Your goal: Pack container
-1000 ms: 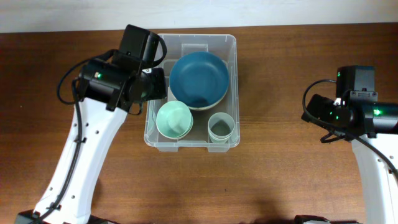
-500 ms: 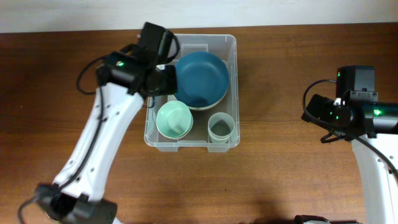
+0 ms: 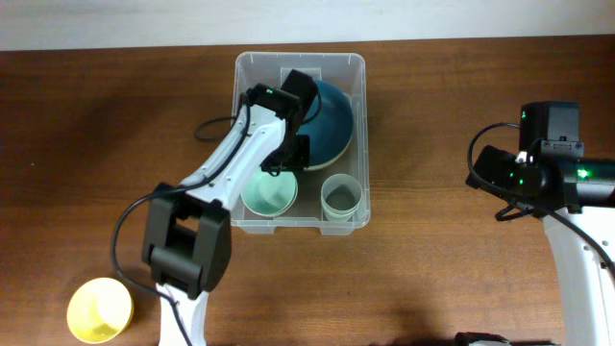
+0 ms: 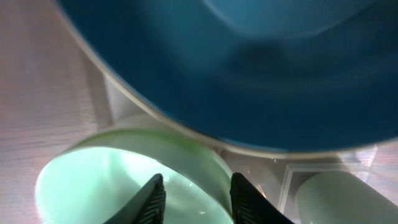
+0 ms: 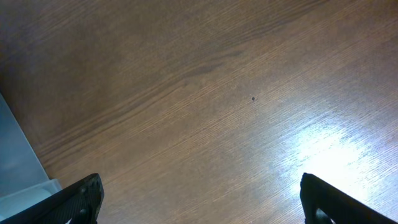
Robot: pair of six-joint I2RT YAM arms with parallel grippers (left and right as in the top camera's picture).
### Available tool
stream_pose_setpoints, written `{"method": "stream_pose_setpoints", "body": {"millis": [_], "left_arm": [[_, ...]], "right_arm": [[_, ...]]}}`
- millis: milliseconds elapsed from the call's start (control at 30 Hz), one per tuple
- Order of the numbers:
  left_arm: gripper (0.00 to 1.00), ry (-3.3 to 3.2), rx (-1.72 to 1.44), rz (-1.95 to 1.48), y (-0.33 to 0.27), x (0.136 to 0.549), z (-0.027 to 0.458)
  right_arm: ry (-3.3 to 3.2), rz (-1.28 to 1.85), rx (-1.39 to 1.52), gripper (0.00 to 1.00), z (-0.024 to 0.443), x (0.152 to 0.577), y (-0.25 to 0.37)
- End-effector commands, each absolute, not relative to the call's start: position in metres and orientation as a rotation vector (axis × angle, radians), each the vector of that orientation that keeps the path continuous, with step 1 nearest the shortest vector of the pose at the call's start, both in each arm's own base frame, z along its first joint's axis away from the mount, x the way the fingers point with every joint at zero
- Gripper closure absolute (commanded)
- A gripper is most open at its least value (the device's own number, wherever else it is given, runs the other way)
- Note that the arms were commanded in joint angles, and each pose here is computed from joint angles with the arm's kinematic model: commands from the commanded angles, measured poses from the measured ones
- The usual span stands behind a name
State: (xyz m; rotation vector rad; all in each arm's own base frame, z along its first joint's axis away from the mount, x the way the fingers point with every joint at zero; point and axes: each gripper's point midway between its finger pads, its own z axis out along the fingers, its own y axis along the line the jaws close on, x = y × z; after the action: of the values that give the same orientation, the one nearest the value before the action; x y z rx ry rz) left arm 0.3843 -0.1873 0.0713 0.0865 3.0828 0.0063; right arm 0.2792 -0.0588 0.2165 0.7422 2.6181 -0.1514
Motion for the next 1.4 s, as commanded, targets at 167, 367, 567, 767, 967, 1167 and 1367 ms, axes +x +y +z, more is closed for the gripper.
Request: {"method": "stream_pose_setpoints", "body": {"millis": [167, 367, 567, 767, 967, 1167, 1367], "left_arm": [[0.66, 2.998, 0.105, 0.035, -0.179, 0.391, 0.106], [0.63, 2.849, 0.083, 0.01, -0.173, 0.396, 0.168], [0.51, 2.703, 0.041, 0.038, -0.152, 0.388, 0.226], [0.27, 2.528, -0.345, 0.113, -0.08, 0.368, 0.29], [0.01, 2.323, -1.07, 0.097, 0.024, 0.326, 0.315], [0.01, 2.179, -1.669, 0.271, 0.104, 0.264, 0.287], [0.01, 2.166, -1.913, 0.384, 0.14, 0.234, 0.235]], "right_arm": [[2.619, -0.171, 0.75, 0.03, 0.216, 0.279, -0.062], [2.619, -0.171, 0.75, 0.03, 0.216, 0.279, -0.062], [2.619, -0.171, 0.75, 0.03, 0.216, 0.279, -0.062], [2.618, -0.171, 0.75, 0.03, 0.216, 0.279, -0.062], [2.618, -0.17, 0.75, 0.03, 0.216, 0.279, -0.062], [2.618, -0.17, 0.75, 0.04, 0.216, 0.279, -0.062], [2.618, -0.17, 0.75, 0.03, 0.216, 0.279, -0.062]]}}
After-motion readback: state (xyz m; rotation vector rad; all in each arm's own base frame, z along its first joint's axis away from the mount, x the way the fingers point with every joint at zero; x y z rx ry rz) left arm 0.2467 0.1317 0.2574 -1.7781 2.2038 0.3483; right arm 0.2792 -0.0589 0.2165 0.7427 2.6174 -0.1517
